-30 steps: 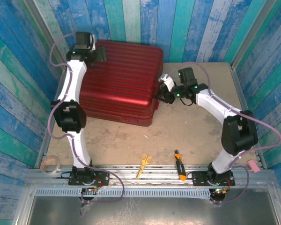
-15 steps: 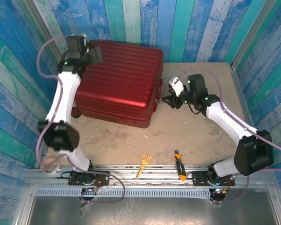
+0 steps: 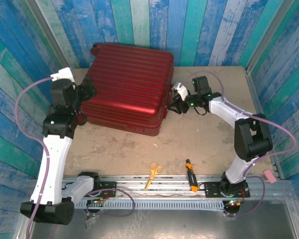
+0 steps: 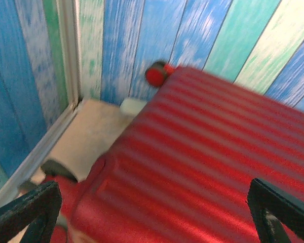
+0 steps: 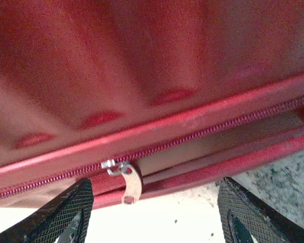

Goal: Pack the luggage

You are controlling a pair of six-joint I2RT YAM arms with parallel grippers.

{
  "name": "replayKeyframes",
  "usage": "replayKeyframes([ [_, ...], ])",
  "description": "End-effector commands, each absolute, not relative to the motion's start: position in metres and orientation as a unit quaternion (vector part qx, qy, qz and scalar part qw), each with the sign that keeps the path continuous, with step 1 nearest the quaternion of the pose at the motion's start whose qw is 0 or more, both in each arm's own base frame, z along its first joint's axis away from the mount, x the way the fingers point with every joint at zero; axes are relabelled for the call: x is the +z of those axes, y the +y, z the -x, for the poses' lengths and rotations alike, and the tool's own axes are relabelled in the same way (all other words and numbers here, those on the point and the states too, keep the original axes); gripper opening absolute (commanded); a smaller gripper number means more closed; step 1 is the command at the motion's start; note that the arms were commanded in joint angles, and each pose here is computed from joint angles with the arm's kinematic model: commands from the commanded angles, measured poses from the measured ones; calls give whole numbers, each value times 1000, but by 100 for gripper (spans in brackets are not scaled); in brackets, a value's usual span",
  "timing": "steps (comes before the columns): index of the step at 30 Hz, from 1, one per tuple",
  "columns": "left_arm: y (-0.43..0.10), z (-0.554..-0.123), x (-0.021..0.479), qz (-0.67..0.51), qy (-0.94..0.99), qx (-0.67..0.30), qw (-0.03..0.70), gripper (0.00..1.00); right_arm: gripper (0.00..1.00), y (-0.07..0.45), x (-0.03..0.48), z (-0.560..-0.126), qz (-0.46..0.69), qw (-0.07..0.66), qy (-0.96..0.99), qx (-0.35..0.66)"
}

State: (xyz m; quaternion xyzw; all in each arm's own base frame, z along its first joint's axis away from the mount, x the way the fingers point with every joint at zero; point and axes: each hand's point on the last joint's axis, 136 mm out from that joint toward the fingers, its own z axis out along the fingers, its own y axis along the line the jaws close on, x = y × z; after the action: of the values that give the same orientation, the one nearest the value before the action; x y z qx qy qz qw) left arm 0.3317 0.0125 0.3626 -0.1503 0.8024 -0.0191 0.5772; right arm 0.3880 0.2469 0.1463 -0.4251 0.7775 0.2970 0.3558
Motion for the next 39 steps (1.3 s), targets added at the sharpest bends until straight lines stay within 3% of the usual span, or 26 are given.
replayKeyframes([
  [1, 24, -332, 336, 193, 819, 2, 541, 97, 67, 260, 155, -379, 454, 354, 743, 342],
  [16, 9, -361, 324, 189, 832, -36, 520, 98, 49, 263, 126, -370, 461, 302, 745, 375],
  [28, 4, -364, 321, 179, 837, -45, 515, 99, 7, 257, 124, -386, 421, 293, 771, 379],
  [32, 1, -367, 322, 172, 838, -50, 515, 97, 1, 257, 126, -383, 418, 291, 770, 384],
  [37, -9, -370, 328, 153, 837, -74, 520, 92, 3, 257, 131, -380, 416, 292, 769, 388],
  [39, -12, -371, 330, 148, 835, -81, 524, 92, 22, 255, 129, -379, 414, 291, 772, 384],
])
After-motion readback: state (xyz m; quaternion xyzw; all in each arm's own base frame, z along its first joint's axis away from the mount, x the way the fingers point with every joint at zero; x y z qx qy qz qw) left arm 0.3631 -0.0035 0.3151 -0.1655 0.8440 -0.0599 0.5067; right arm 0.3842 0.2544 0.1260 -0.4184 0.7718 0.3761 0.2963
